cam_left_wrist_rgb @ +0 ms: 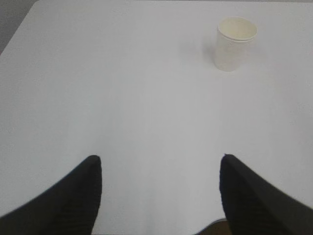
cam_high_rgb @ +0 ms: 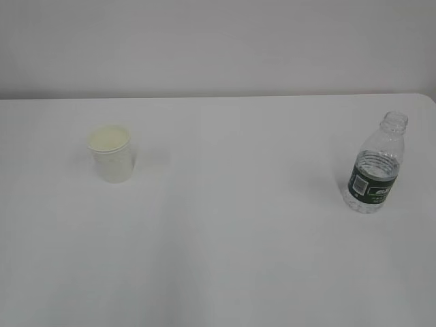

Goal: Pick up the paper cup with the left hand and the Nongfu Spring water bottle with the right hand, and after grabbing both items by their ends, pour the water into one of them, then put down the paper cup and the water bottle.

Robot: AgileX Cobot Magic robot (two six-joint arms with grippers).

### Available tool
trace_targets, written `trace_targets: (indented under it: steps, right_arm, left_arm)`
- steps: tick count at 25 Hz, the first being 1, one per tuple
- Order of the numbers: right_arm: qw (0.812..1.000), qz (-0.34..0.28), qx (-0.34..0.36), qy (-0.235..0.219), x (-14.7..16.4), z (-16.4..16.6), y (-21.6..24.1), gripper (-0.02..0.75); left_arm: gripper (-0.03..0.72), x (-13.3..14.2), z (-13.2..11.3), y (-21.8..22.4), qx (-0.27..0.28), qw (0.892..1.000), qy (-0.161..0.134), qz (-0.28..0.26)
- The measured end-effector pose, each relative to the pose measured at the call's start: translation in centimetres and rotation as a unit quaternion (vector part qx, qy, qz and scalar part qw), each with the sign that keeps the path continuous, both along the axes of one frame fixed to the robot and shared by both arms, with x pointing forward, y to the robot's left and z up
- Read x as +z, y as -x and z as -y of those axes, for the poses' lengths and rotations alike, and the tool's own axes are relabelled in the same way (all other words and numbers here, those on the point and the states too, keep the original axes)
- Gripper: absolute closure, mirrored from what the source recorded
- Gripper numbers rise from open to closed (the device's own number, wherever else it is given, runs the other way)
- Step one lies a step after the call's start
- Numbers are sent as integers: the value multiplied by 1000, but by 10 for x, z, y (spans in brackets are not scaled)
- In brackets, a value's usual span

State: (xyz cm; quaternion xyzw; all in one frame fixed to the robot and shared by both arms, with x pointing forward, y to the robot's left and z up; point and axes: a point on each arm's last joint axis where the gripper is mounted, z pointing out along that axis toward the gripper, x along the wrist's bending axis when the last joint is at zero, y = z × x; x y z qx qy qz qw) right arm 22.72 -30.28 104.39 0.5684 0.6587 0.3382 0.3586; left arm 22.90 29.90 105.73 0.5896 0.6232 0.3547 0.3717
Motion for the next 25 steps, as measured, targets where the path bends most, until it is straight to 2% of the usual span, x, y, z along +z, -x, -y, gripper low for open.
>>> trace_targets:
  steps: [25]
  right_arm:
    - [1000,0,0,1,0,0,0,168]
  left_arm:
    - [165,0,0,0,0,1000,0,0]
